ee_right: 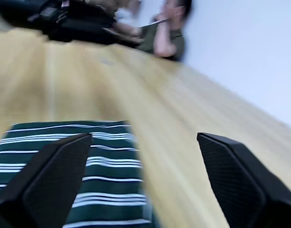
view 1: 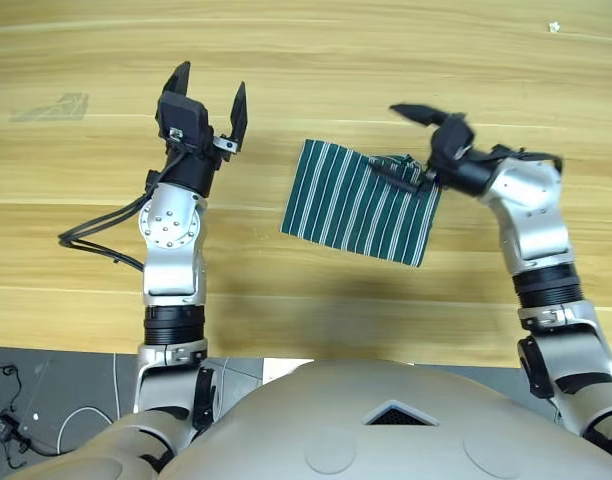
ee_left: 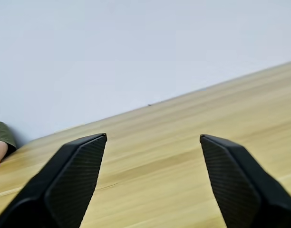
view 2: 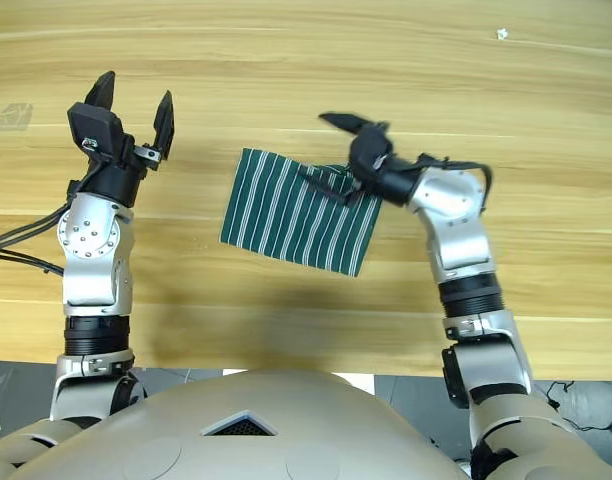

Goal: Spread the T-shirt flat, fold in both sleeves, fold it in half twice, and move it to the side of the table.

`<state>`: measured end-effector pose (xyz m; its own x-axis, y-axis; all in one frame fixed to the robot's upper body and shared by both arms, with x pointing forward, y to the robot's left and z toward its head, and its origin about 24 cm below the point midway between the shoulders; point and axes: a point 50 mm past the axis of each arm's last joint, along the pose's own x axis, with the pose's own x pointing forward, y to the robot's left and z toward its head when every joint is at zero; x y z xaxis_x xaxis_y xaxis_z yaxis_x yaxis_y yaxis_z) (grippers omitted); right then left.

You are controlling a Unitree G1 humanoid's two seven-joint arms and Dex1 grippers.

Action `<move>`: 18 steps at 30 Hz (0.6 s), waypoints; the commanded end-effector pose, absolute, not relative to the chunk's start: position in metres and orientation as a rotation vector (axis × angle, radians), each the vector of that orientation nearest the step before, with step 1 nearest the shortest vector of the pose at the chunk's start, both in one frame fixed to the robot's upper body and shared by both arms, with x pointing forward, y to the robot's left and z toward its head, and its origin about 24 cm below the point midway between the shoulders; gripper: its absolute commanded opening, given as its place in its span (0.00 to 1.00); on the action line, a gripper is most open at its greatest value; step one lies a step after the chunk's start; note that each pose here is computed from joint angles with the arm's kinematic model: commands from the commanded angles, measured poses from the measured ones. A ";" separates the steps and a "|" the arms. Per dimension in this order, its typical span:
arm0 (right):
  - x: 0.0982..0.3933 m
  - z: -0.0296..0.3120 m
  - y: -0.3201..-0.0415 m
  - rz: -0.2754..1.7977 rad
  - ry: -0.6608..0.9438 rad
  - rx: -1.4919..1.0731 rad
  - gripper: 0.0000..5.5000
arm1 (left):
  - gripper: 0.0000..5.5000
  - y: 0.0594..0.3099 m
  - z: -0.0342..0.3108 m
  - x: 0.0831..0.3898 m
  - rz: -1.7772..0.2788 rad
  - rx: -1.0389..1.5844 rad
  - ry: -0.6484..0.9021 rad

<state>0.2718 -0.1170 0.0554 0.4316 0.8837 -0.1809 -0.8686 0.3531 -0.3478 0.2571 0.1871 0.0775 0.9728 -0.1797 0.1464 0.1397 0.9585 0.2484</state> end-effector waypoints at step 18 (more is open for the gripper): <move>0.323 -0.004 -0.227 0.544 0.335 -1.033 0.74 | 0.66 0.163 0.065 0.239 -0.170 0.226 -0.156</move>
